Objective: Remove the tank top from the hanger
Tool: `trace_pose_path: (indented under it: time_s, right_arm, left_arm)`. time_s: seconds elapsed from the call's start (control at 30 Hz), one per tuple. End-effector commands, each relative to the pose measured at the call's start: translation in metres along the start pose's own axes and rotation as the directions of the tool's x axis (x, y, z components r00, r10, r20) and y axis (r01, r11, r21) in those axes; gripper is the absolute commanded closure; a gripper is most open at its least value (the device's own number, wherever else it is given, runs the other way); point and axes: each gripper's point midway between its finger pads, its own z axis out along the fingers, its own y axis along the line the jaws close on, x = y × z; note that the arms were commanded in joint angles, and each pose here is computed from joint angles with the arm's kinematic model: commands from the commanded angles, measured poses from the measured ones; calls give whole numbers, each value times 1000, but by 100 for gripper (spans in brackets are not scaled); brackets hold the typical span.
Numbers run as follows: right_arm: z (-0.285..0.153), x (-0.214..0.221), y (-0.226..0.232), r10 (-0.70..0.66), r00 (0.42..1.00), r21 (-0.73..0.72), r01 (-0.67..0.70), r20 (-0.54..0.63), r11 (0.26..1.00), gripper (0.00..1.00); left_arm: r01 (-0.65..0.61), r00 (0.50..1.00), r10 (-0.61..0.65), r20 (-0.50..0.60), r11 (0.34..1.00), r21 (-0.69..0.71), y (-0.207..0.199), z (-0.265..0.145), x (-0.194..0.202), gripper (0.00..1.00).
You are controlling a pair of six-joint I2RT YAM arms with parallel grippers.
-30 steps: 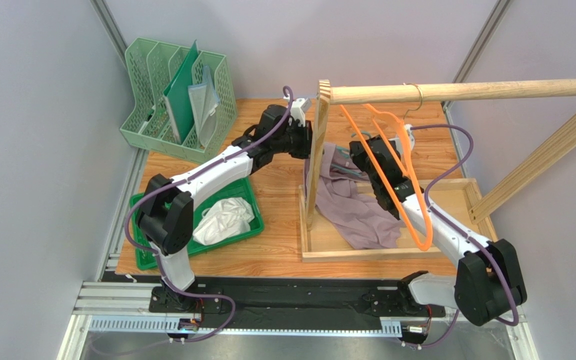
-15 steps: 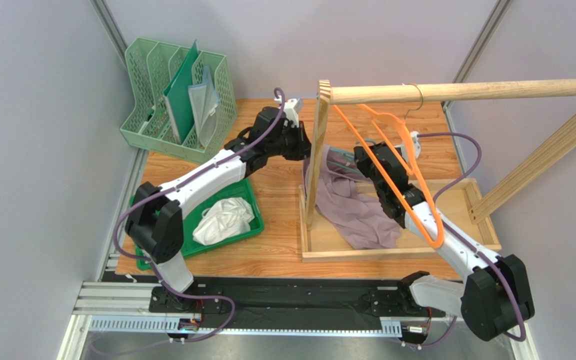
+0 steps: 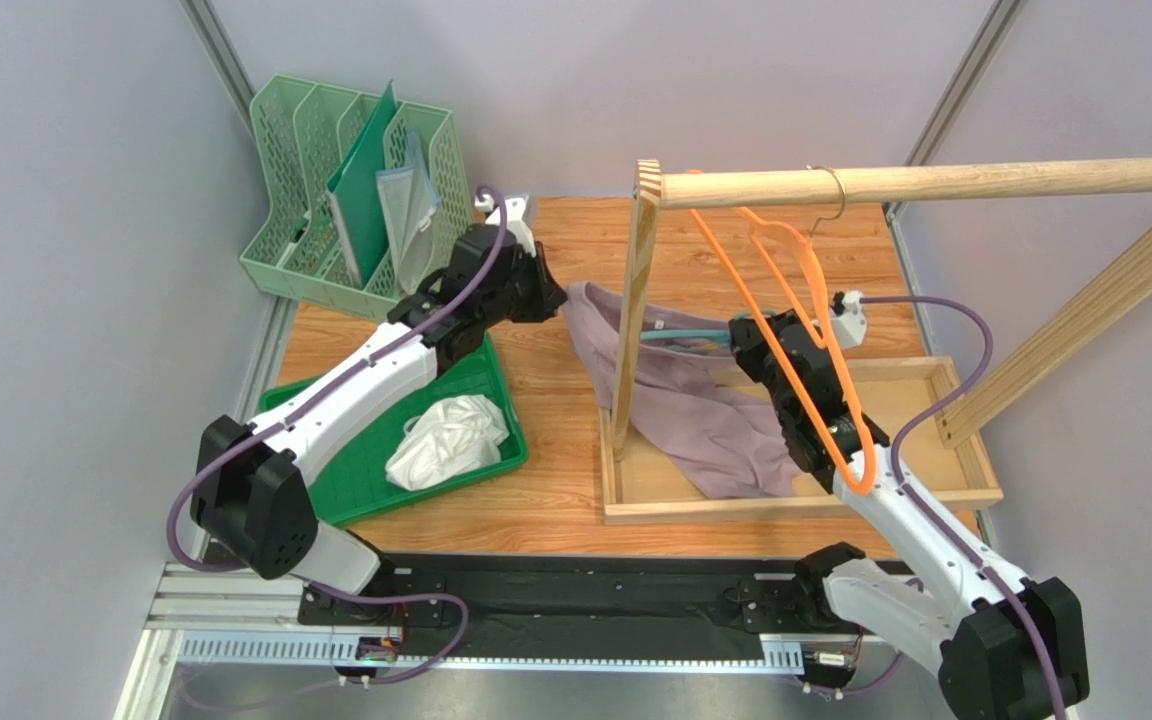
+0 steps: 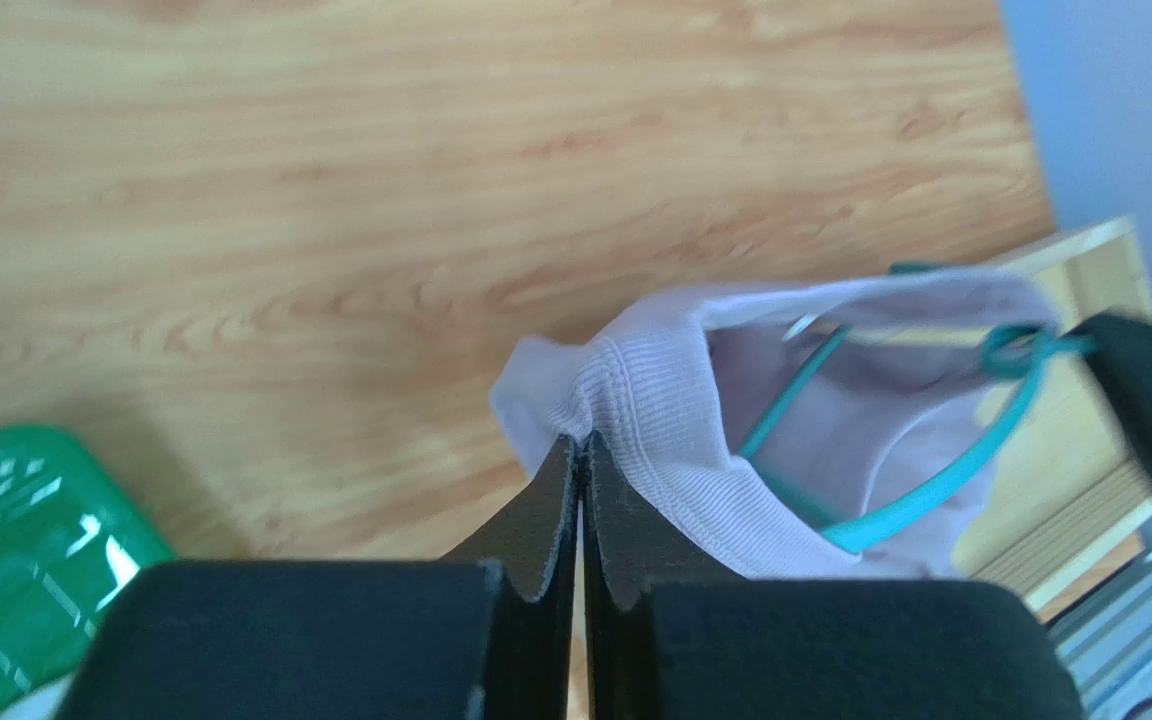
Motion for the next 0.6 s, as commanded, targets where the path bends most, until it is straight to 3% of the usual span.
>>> trace_pose_path:
  time_s: [0.0, 0.2, 0.57]
  right_arm:
    - [3, -16, 5, 52, 998, -17, -52, 22, 999, 100]
    - [7, -23, 9, 117, 993, -9, -117, 33, 993, 100]
    - [-11, -35, 39, 214, 977, -90, -214, 0, 973, 100]
  left_arm:
    - [-37, 998, 35, 52, 999, 35, 1, -17, 0, 100]
    - [-8, 1000, 4, 29, 989, 148, -10, -29, 20, 100]
    - [38, 999, -36, -23, 991, 132, 3, -26, 48, 100]
